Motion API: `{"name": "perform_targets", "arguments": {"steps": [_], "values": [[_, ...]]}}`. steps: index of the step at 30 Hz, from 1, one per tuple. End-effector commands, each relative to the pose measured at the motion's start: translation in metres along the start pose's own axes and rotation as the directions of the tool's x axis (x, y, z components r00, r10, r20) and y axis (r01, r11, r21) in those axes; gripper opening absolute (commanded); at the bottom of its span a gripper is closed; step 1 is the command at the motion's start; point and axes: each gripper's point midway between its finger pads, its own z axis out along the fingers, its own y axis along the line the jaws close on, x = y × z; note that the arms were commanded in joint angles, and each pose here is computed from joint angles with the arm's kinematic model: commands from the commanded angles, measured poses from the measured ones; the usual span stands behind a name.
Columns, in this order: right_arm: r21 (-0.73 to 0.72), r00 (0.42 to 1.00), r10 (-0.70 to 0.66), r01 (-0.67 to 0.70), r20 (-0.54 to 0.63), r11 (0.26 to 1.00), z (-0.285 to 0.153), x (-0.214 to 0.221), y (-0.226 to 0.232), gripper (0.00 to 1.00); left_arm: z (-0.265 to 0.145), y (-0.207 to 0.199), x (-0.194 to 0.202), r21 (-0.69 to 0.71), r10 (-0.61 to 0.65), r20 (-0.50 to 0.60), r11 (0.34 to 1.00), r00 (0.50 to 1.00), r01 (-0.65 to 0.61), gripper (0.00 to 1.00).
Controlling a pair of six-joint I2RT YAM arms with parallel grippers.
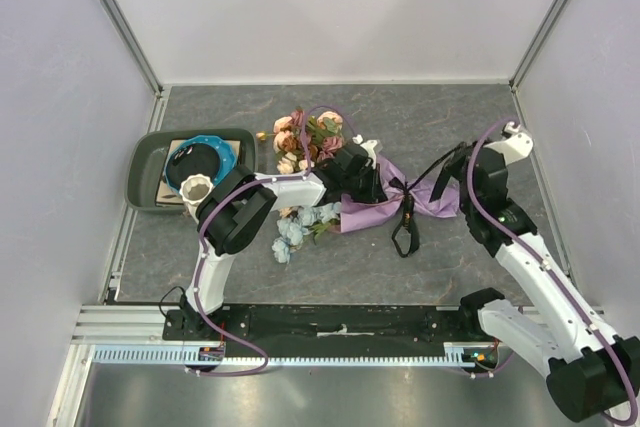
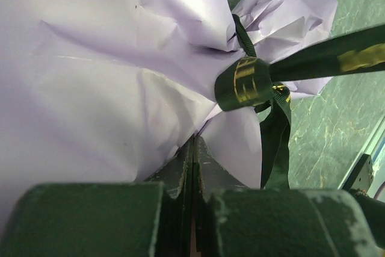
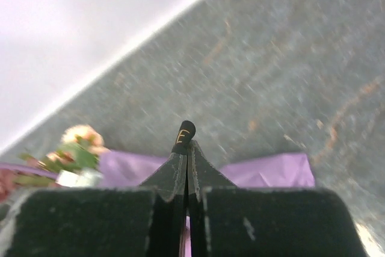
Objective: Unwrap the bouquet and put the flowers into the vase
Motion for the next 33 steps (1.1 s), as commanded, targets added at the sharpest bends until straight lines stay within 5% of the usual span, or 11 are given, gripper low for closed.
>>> {"name": "perform_targets", "arguments": {"steps": [1, 11, 16, 23, 25, 26, 29, 32, 33], "values": [[-0.107, 0.974, 0.135, -0.117, 0.182, 0.987, -0.015, -0.091, 0.051, 0.00, 0.007, 0.048, 0.031, -0.127, -0.063, -0.072, 0.990, 0.995, 0.053, 0.02], [-0.146, 0.923, 0.156, -0.110, 0.351, 0.983, -0.031, -0.196, 0.101, 0.00, 0.006, 0.045, 0.032, -0.106, -0.029, -0.075, 0.994, 0.997, 0.021, 0.02], [-0.135, 0.920, 0.083, -0.033, 0.383, 0.990, -0.016, -0.204, 0.117, 0.00, 0.006, 0.043, 0.031, -0.098, -0.002, -0.074, 0.995, 0.997, -0.005, 0.02], [0.000, 0.944, -0.121, 0.127, 0.308, 0.992, 0.076, -0.165, 0.131, 0.02, 0.004, 0.028, 0.026, -0.070, 0.063, -0.061, 0.995, 0.996, -0.067, 0.02], [0.020, 0.959, -0.170, 0.170, 0.227, 0.985, 0.110, -0.143, 0.124, 0.15, 0.005, 0.022, 0.026, -0.056, 0.076, -0.062, 0.995, 0.995, -0.080, 0.02], [0.032, 0.966, -0.207, 0.204, 0.157, 0.978, 0.141, -0.124, 0.127, 0.44, 0.005, 0.021, 0.026, -0.052, 0.083, -0.062, 0.995, 0.995, -0.086, 0.02], [0.127, 0.922, -0.295, 0.333, -0.250, 0.934, 0.184, -0.038, 0.086, 0.79, 0.005, 0.015, 0.025, -0.036, 0.098, -0.061, 0.994, 0.993, -0.100, 0.02], [0.116, 0.826, -0.313, 0.409, -0.469, 0.905, 0.156, 0.034, 0.038, 0.86, 0.004, 0.010, 0.023, -0.025, 0.113, -0.052, 0.993, 0.992, -0.114, 0.02], [0.097, 0.848, -0.298, 0.375, -0.439, 0.922, 0.152, 0.038, 0.038, 0.89, 0.004, 0.010, 0.024, -0.022, 0.114, -0.053, 0.993, 0.992, -0.116, 0.02]]}}
